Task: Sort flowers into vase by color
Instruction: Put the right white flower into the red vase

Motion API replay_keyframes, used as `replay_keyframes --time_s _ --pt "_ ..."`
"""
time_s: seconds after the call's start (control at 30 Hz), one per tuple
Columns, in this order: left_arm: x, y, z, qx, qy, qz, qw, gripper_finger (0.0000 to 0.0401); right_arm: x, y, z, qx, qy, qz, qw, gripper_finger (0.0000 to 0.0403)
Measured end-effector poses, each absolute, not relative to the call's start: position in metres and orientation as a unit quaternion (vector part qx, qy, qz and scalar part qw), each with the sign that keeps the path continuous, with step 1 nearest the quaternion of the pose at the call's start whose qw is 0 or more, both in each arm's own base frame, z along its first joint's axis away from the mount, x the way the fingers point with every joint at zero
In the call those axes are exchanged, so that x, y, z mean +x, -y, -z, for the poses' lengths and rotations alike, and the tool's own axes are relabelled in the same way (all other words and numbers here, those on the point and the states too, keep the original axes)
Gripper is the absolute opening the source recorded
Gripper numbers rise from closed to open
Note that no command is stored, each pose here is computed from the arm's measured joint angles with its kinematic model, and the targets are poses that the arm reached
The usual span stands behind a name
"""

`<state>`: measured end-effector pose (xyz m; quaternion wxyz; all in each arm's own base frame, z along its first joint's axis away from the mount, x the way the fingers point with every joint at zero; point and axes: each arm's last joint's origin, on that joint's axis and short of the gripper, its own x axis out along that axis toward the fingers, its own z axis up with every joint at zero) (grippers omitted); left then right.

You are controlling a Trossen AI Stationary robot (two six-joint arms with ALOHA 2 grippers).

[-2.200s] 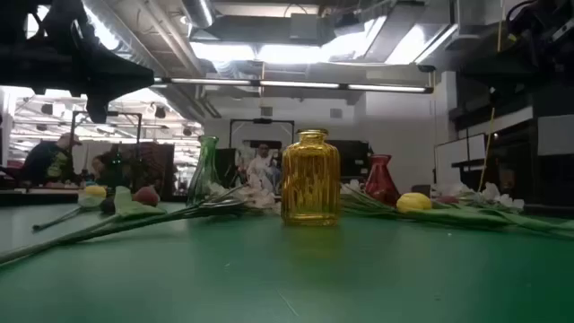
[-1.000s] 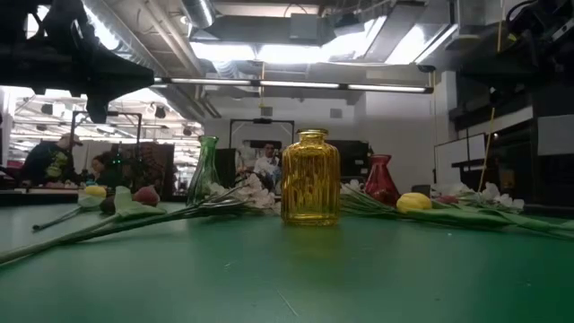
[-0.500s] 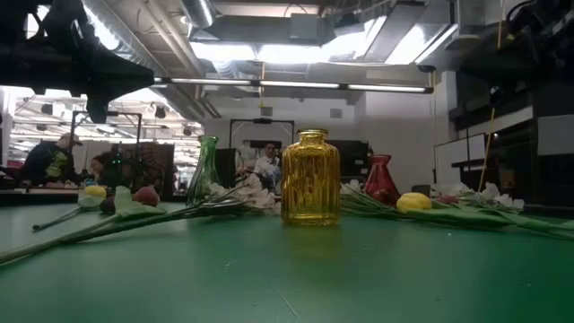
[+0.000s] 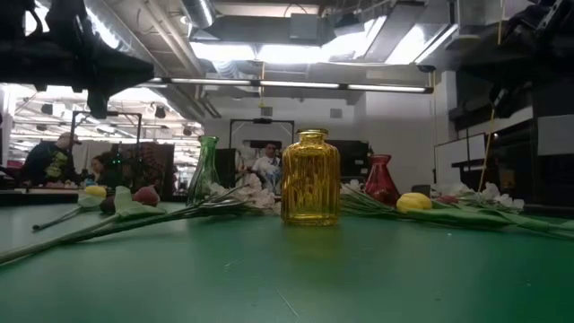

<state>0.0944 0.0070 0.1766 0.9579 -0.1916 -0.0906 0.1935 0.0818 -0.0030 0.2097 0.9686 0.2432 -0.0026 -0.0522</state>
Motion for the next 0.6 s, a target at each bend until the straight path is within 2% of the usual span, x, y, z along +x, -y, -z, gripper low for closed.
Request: replay_keyframes --time_s 0.33,0.47,0.6 --pt "0.094 -0.008 -0.174 -0.207 0.087 -0.211 0.951 0.0061 0.082 0.003 -0.211 0.205 0.008 0.046 0.978 0.0024" --pt "0.094 -0.009 -0.175 -0.178 0.087 -0.223 0.954 0.0061 0.086 0.006 -0.207 0.206 -0.011 0.108 0.973 0.0024" --pt "0.094 -0.009 -0.174 -0.19 0.083 -0.224 0.952 0.0061 0.091 0.009 -0.196 0.215 -0.107 0.193 0.951 0.0024"
